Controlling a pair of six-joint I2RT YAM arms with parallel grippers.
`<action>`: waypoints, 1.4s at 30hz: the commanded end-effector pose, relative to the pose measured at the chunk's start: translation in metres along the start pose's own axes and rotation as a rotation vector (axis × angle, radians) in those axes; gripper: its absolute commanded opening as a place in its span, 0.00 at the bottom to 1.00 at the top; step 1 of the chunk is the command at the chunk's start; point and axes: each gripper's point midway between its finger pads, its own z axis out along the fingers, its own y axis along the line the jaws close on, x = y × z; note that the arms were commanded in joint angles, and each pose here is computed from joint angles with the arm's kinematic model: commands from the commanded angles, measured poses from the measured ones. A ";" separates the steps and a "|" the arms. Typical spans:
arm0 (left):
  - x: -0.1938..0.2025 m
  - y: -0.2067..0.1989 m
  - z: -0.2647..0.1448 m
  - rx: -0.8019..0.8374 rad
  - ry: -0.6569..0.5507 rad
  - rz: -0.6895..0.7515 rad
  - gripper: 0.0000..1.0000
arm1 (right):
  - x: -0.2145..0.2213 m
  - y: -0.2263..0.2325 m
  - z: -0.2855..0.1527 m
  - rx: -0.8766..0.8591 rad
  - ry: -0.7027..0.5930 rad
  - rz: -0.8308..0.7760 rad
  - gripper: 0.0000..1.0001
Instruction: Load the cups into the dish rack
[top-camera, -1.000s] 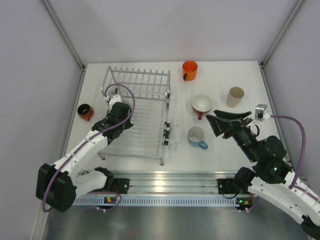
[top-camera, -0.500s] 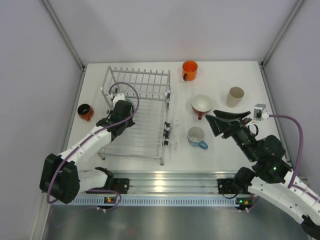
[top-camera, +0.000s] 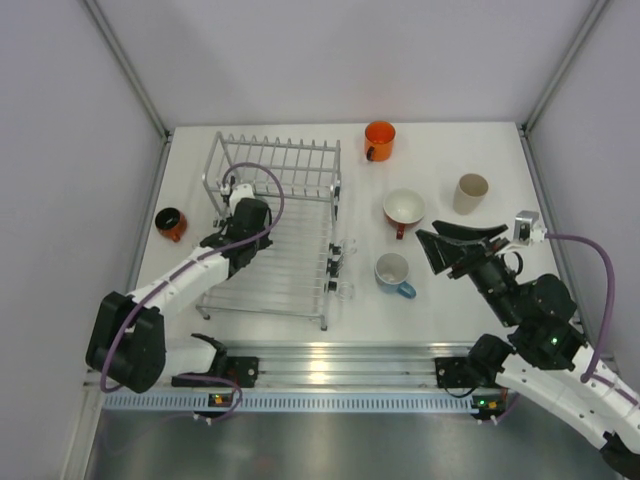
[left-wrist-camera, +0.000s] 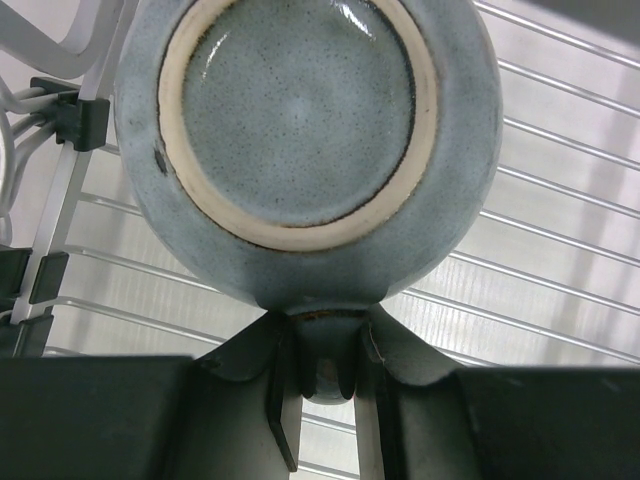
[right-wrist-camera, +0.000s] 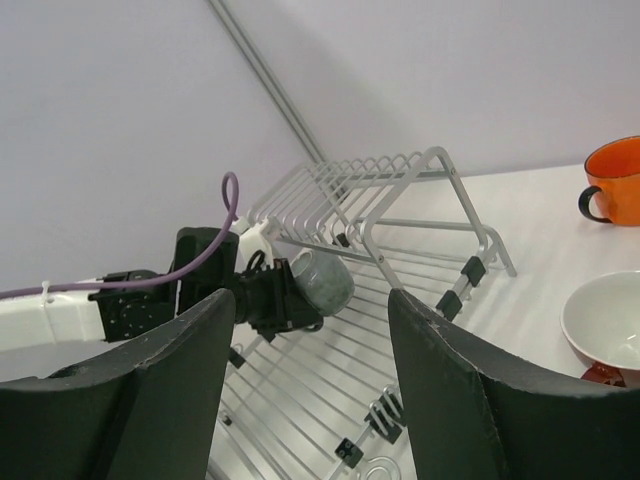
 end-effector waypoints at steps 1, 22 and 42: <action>-0.056 -0.019 -0.002 0.055 -0.189 -0.080 0.13 | -0.024 0.009 -0.004 -0.012 -0.053 -0.002 0.64; -0.064 -0.014 -0.015 0.043 -0.185 -0.078 0.61 | -0.026 0.013 -0.003 -0.019 -0.041 -0.005 0.64; -0.020 0.021 -0.034 -0.028 -0.120 -0.185 0.15 | -0.022 0.014 -0.005 -0.033 -0.035 0.022 0.64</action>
